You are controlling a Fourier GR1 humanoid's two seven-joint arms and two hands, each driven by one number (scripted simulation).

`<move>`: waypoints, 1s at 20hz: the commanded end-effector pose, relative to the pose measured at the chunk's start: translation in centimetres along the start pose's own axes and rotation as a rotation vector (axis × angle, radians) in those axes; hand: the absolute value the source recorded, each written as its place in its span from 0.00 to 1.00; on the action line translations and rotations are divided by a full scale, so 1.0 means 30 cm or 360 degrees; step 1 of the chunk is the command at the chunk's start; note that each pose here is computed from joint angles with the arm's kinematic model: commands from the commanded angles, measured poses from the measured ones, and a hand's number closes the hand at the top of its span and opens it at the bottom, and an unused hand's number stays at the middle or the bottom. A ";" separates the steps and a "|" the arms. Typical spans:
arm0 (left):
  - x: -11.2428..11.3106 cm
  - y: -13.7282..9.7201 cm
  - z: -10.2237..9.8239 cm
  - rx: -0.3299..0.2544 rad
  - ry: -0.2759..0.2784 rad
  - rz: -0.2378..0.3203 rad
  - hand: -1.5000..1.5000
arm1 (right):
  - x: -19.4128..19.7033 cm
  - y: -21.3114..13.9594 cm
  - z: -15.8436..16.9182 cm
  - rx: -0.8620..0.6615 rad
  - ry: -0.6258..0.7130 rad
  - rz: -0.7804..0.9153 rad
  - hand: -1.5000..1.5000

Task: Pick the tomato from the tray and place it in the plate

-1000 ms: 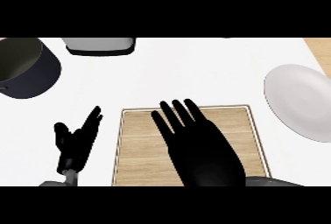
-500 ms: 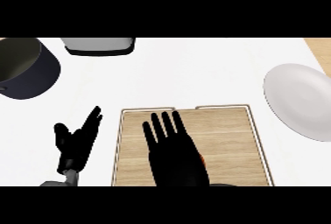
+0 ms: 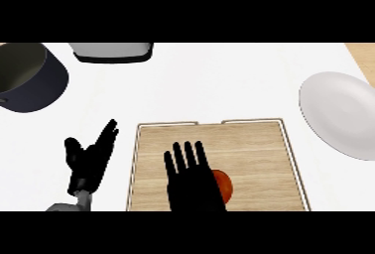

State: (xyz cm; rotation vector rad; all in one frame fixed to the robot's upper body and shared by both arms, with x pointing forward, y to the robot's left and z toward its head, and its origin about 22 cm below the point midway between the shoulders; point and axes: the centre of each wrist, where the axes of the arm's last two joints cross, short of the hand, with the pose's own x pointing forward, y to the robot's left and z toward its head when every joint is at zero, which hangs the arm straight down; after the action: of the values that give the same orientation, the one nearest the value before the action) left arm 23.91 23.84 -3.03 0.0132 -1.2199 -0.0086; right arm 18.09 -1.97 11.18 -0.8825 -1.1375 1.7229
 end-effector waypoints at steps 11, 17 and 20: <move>-0.015 0.020 0.022 -0.0014 0.0042 0.0003 0.50 | 0.006 0.068 -0.088 0.0009 0.0367 0.0239 0.00; -0.031 0.025 0.005 -0.0017 0.0045 -0.0011 0.50 | 0.006 0.133 -0.097 0.0098 0.0359 0.0270 0.00; -0.015 0.014 0.022 -0.0005 0.0066 0.0011 0.50 | 0.007 0.145 -0.105 0.0095 0.0411 0.0272 0.00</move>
State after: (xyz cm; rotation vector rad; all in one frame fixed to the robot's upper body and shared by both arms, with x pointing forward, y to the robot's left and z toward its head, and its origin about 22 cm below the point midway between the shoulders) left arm 23.08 24.56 -2.45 0.0058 -1.2061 -0.0109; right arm 19.43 -2.14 6.60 -1.0942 -0.9380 1.7478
